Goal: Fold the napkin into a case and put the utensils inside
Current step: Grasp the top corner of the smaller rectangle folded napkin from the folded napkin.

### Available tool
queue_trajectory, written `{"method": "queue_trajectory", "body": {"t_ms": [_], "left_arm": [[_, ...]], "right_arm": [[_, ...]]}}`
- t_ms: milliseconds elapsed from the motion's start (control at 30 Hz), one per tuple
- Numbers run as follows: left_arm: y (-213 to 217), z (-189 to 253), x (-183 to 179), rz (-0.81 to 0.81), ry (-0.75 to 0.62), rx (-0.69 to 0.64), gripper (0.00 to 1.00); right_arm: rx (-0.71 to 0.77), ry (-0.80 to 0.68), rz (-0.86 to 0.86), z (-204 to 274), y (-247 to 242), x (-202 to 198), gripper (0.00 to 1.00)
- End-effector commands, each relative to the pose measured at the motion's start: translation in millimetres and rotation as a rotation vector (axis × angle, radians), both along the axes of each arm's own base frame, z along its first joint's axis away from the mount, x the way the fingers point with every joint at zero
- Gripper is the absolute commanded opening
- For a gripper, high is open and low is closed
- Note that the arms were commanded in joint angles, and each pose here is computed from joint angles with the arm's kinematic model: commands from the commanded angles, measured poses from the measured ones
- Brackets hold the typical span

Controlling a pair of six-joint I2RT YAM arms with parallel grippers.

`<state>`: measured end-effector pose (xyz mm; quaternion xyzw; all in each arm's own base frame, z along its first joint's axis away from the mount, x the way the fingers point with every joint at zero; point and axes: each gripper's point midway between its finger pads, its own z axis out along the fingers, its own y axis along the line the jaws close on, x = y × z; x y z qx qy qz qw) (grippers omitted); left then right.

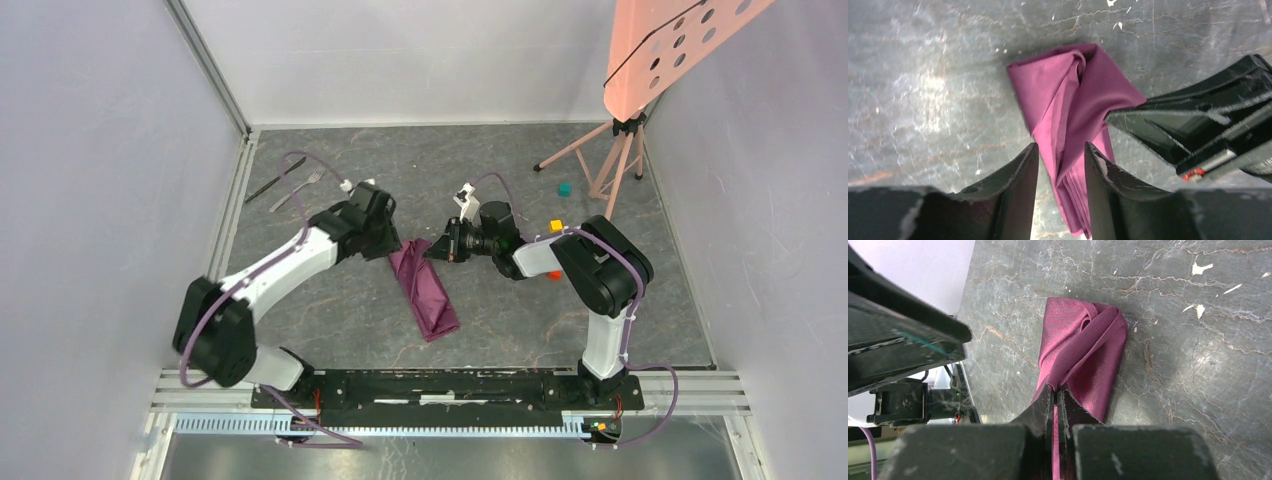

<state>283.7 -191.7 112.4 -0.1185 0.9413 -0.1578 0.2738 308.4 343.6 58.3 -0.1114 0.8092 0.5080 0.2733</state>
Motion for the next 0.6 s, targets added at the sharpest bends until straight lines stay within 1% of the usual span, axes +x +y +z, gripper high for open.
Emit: {"method": "queue_trajectory", "body": {"t_ms": [0, 133, 200, 333, 567], "left_arm": [[-3, -16, 15, -0.13, 0.037, 0.199, 0.43], [-8, -28, 25, -0.156, 0.056, 0.355, 0.37], [-7, -33, 27, -0.154, 0.065, 0.405, 0.35], [-5, -41, 32, -0.158, 0.058, 0.474, 0.35], [-13, -48, 32, -0.179, 0.075, 0.528, 0.35]], "right_arm": [[0.015, -0.045, 0.024, 12, 5, 7, 0.0], [0.014, -0.045, 0.03, 14, 6, 6, 0.0], [0.013, -0.048, 0.03, 15, 5, 6, 0.0], [0.014, -0.049, 0.031, 16, 5, 5, 0.0], [0.022, -0.046, 0.03, 17, 6, 4, 0.0]]}}
